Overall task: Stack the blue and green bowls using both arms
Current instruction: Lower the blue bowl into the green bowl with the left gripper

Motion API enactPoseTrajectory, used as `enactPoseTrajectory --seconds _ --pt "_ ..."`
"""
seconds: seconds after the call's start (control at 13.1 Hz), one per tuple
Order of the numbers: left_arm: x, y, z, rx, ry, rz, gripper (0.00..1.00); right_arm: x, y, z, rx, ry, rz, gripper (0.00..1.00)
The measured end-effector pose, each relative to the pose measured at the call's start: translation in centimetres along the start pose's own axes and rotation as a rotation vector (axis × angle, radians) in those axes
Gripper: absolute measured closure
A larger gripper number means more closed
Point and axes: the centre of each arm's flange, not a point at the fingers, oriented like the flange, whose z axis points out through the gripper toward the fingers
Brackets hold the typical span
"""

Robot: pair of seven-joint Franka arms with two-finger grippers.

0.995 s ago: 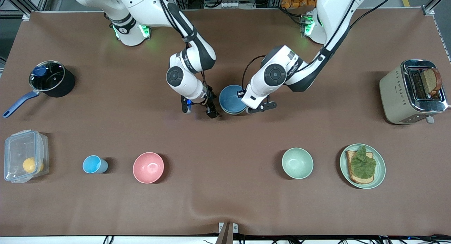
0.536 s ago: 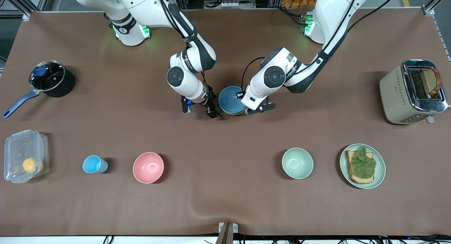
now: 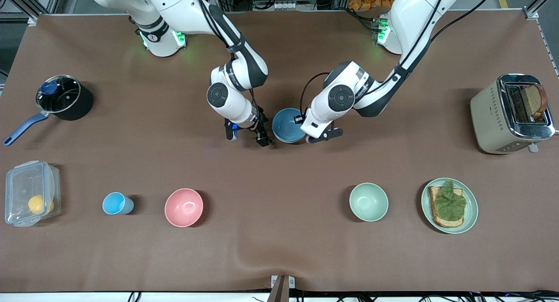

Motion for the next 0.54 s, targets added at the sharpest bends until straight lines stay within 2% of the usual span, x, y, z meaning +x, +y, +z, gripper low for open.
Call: enactPoseTrajectory --seconds 0.31,0.54 --pt "0.5 0.1 -0.6 -0.013 0.010 -0.007 0.34 0.0 0.0 0.0 0.000 0.000 0.000 0.00" --pt "1.2 0.6 -3.5 -0.048 0.053 -0.017 0.03 0.0 0.0 0.0 -0.002 0.000 -0.002 0.00"
